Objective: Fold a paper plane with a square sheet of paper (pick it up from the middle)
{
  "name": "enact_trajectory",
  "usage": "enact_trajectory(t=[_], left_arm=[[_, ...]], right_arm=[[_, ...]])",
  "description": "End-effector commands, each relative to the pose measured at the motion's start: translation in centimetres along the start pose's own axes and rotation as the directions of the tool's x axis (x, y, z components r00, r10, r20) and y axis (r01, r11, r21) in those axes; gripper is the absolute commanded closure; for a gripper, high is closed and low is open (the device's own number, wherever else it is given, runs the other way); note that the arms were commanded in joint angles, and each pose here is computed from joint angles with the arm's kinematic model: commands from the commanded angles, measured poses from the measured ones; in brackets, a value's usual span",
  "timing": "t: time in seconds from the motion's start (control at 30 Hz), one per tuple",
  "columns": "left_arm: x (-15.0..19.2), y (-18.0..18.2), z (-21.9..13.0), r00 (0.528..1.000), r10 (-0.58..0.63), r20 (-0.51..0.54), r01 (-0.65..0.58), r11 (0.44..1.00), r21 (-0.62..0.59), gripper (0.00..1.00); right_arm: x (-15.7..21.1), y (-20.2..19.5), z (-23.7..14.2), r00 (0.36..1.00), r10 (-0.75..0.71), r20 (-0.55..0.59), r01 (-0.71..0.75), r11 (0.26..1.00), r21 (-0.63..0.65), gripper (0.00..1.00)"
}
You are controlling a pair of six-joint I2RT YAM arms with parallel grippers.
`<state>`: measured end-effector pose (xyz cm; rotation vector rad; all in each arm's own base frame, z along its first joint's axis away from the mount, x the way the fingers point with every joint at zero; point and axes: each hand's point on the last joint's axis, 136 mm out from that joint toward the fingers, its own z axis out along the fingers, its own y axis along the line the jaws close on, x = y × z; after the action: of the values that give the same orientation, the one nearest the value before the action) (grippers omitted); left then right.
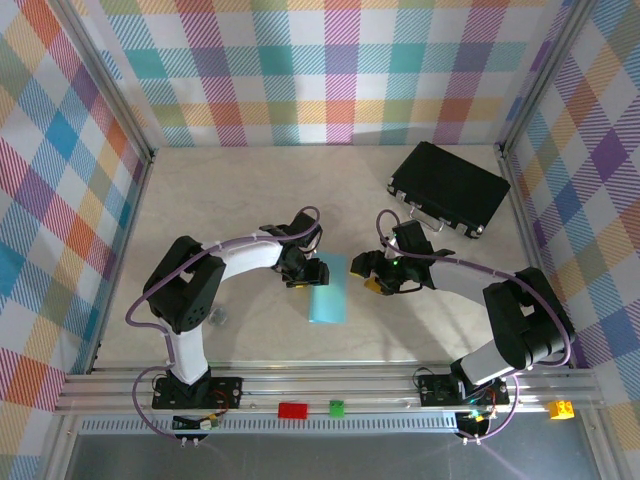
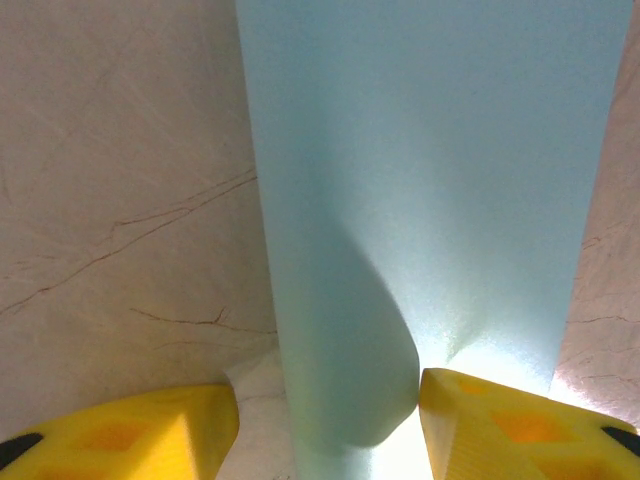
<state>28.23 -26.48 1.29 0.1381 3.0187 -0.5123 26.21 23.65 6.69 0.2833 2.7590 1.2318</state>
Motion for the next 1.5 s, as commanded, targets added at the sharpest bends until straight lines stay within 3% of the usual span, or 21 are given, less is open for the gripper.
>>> enact_trajectory(t=[0.0, 0.1, 0.33, 0.83, 0.93, 1.07, 1.47], left_arm=[[1.0, 3.6, 4.8, 0.999, 0.026, -0.036, -0.030, 0.992, -0.120, 0.44], [1.0, 3.7, 4.8, 0.999, 0.019, -0.035, -0.023, 0.992, -0.123, 0.44], [1.2, 3.9, 5.1, 0.999, -0.030, -0.022, 0.028, 0.992, -0.122, 0.45], [1.9, 4.4, 5.8, 0.999, -0.006, -0.049, -0.001, 0.992, -0.125, 0.45], [1.8, 4.4, 5.9, 0.999, 0.000, -0.046, -0.005, 0.992, -0.125, 0.45], [1.9, 4.4, 6.2, 0.999, -0.006, -0.049, 0.000, 0.992, -0.123, 0.45], [1.8, 4.0, 6.8, 0.998, 0.030, -0.058, -0.036, 0.993, -0.109, 0.43]], right_arm=[[0.1, 1.1, 0.3, 1.000, -0.023, -0.015, 0.023, 0.999, -0.033, 0.40], [0.1, 1.1, 0.6, 1.000, -0.024, -0.019, 0.024, 0.999, -0.039, 0.48], [0.0, 1.0, 0.6, 1.000, -0.020, -0.010, 0.019, 0.999, -0.026, 0.53], [-0.3, 1.4, 0.6, 1.000, -0.024, -0.008, 0.024, 0.999, -0.030, 0.55], [-0.2, 1.7, 0.7, 0.999, -0.031, -0.012, 0.031, 0.999, -0.039, 0.67], [-0.2, 2.1, 1.1, 0.999, -0.042, -0.023, 0.041, 0.998, -0.046, 0.75], [0.2, 0.9, 1.3, 0.999, -0.023, -0.024, 0.023, 1.000, -0.003, 0.75]])
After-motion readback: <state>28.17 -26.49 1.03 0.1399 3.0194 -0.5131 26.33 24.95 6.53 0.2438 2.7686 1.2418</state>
